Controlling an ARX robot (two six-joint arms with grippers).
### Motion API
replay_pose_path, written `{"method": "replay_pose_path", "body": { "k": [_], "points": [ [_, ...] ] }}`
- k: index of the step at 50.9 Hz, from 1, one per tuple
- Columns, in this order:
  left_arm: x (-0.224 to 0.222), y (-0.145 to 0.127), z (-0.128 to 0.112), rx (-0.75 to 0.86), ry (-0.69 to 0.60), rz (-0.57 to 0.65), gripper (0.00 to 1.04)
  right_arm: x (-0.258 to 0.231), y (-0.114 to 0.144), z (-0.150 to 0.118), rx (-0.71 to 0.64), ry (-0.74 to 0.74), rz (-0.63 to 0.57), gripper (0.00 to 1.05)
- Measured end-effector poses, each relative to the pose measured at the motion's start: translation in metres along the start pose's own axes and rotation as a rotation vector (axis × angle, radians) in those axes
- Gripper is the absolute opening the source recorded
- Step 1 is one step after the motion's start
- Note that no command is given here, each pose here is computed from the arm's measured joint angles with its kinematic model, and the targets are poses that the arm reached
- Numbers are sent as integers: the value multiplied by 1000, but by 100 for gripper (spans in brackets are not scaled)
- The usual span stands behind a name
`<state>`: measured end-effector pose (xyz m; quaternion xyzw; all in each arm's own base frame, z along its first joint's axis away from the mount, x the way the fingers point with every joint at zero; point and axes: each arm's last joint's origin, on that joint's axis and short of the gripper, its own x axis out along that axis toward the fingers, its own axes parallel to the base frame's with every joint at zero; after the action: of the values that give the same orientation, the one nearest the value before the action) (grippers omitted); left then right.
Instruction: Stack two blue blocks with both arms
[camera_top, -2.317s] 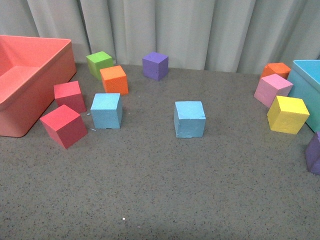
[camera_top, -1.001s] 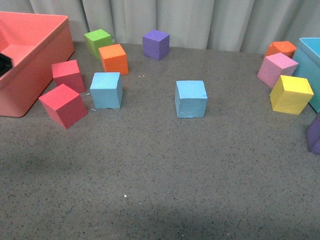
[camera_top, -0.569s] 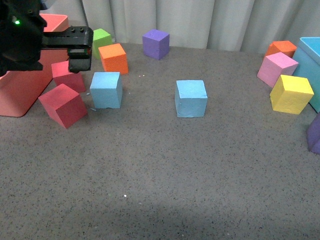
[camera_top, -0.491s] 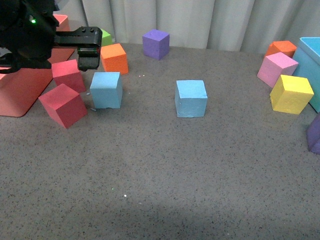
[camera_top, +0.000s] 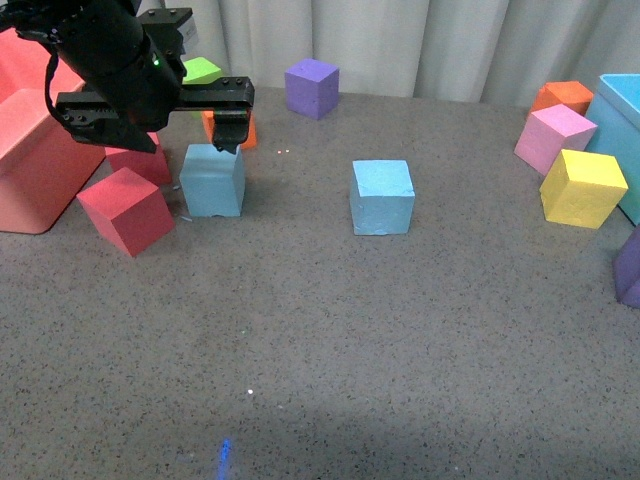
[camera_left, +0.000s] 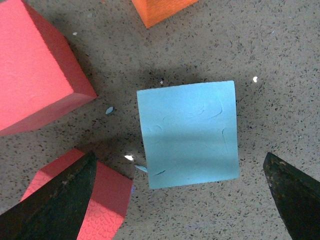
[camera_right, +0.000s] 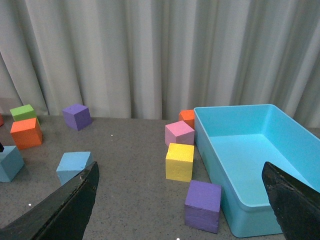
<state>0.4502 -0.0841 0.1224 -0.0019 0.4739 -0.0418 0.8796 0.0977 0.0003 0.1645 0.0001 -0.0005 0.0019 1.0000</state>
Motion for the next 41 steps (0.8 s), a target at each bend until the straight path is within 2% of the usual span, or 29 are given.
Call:
{"method": "replay_pose_path", "body": {
  "k": [11, 27, 41],
  "points": [
    [19, -7, 5, -20, 52, -25, 98, 0, 0, 0, 0, 0, 0, 95],
    [45, -10, 3, -46, 117, 3, 98, 0, 0, 0, 0, 0, 0, 95],
    [50, -11, 1, -52, 116, 8, 61, 0, 0, 0, 0, 0, 0, 95]
  ]
}}
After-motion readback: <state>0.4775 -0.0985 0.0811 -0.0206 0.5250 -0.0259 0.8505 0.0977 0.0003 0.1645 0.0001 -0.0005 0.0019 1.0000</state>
